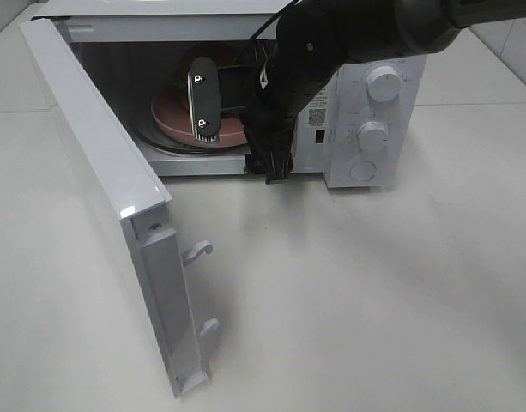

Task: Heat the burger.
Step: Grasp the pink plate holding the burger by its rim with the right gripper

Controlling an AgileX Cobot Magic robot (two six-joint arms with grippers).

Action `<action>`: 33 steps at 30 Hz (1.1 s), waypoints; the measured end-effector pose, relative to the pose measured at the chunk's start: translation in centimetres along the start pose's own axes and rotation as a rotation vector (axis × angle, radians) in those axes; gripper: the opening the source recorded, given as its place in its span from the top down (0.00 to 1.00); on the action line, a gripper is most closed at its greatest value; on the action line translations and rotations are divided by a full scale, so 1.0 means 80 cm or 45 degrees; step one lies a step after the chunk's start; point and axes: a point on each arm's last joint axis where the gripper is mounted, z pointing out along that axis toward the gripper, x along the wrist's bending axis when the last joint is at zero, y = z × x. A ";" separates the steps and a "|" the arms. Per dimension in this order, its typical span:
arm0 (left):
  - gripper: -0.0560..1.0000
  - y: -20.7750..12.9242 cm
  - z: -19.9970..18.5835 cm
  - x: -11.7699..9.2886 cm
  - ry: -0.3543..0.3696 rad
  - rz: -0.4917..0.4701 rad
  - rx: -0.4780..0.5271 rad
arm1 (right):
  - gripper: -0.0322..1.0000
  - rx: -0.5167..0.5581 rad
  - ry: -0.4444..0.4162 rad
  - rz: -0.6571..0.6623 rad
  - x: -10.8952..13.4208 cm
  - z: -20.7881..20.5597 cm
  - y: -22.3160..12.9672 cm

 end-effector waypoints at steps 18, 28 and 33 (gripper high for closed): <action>0.01 0.000 0.000 0.000 0.000 0.000 0.000 | 0.12 0.031 -0.016 0.046 -0.015 0.051 -0.017; 0.01 0.000 0.000 0.000 0.000 0.000 0.000 | 0.12 0.027 -0.042 0.044 -0.025 0.066 -0.015; 0.01 0.000 0.000 0.000 0.000 0.000 0.000 | 0.13 0.034 -0.038 0.046 -0.027 0.076 -0.014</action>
